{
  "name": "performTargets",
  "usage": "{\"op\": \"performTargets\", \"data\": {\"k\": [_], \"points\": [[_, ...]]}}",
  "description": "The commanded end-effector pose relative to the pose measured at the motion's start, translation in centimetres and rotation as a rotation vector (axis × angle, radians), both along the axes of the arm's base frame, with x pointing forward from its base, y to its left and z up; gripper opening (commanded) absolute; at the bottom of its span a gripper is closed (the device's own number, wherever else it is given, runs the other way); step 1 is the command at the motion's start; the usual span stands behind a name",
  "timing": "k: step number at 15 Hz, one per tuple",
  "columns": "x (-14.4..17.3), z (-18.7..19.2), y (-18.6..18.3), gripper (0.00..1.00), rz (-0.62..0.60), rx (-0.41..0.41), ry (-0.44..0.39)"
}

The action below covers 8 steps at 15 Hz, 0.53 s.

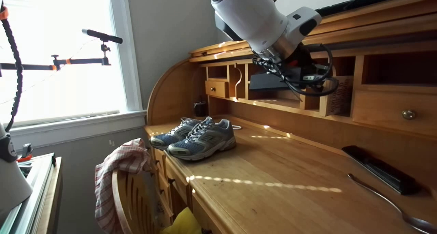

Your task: Move the book to the right side of the shelf.

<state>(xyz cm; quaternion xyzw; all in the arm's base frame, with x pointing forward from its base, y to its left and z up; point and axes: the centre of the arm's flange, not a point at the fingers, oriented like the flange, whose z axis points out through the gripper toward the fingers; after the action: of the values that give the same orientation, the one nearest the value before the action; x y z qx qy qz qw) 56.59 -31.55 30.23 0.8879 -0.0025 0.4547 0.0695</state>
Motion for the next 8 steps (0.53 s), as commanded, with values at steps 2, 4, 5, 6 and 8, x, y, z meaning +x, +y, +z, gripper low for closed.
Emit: {"op": "performTargets", "data": {"k": [2,4,5,6,8], "points": [[1.2,-0.3,-1.3,0.00,0.000,-0.023,-0.003],[1.2,-0.2,-1.6,0.00,-0.007,-0.028,-0.006],[1.3,-0.2,-1.8,0.00,-0.009,-0.031,-0.007],[1.3,-0.1,-2.0,0.00,-0.012,-0.034,-0.009],[1.5,0.0,-2.4,0.00,-0.016,-0.039,-0.011]]}}
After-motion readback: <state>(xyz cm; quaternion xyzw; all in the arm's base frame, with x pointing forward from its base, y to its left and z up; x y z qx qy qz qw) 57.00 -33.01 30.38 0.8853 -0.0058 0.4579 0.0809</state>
